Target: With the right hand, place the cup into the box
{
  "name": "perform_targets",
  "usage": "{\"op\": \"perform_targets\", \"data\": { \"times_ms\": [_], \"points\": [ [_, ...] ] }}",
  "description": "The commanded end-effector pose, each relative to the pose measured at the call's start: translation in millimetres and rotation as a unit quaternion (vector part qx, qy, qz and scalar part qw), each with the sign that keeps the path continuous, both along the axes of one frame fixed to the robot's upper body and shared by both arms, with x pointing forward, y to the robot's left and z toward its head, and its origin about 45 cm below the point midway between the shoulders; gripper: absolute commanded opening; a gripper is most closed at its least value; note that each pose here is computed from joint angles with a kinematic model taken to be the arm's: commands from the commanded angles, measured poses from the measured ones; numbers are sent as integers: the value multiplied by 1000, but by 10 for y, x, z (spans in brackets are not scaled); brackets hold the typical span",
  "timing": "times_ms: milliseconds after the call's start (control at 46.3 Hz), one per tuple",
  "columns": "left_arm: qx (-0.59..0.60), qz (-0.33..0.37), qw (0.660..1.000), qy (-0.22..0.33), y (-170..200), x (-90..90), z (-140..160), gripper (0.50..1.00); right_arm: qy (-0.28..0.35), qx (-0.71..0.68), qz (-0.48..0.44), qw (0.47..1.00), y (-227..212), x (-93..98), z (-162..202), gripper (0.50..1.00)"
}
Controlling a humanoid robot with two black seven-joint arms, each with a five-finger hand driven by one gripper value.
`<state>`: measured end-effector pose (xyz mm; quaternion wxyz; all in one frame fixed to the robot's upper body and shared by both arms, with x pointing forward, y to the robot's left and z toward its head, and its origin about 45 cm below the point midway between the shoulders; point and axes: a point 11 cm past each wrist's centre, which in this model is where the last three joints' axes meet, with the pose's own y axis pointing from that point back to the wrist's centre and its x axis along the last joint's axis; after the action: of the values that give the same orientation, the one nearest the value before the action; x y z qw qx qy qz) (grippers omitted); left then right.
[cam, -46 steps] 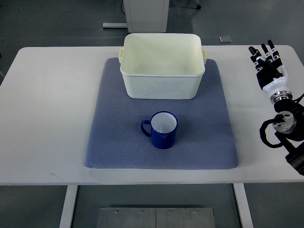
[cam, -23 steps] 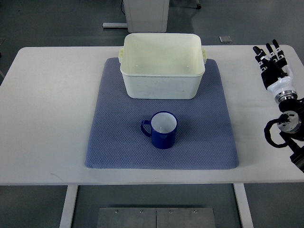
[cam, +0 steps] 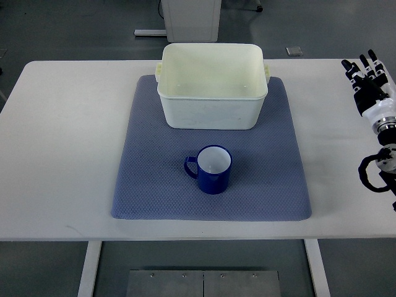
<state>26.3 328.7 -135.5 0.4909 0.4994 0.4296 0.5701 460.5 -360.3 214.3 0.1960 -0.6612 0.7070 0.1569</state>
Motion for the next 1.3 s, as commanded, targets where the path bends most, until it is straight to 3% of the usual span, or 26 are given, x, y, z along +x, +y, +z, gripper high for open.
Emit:
{"op": "perform_targets", "data": {
  "times_ms": [0,475,626,864,907,1274],
  "points": [
    [0,0,1000,0,0,5,0,1000,-4,-6,-2,1000,-77,-4,49,1000],
    [0,0,1000,0,0,-5,0,1000,-31,-22,84,996,-252,-266,110,1000],
    [0,0,1000,0,0,-4,0,1000,-39,-56,111,991,-403,-492,314,1000],
    [0,0,1000,0,0,4,0,1000,-33,-162,174,971,-449,-955,328,1000],
    [0,0,1000,0,0,-4,0,1000,-34,-178,188,965,-435,-1150,242,1000],
    [0,0,1000,0,0,-4,0,1000,-12,-281,238,930,-286,-1550,-157,1000]
  ]
}}
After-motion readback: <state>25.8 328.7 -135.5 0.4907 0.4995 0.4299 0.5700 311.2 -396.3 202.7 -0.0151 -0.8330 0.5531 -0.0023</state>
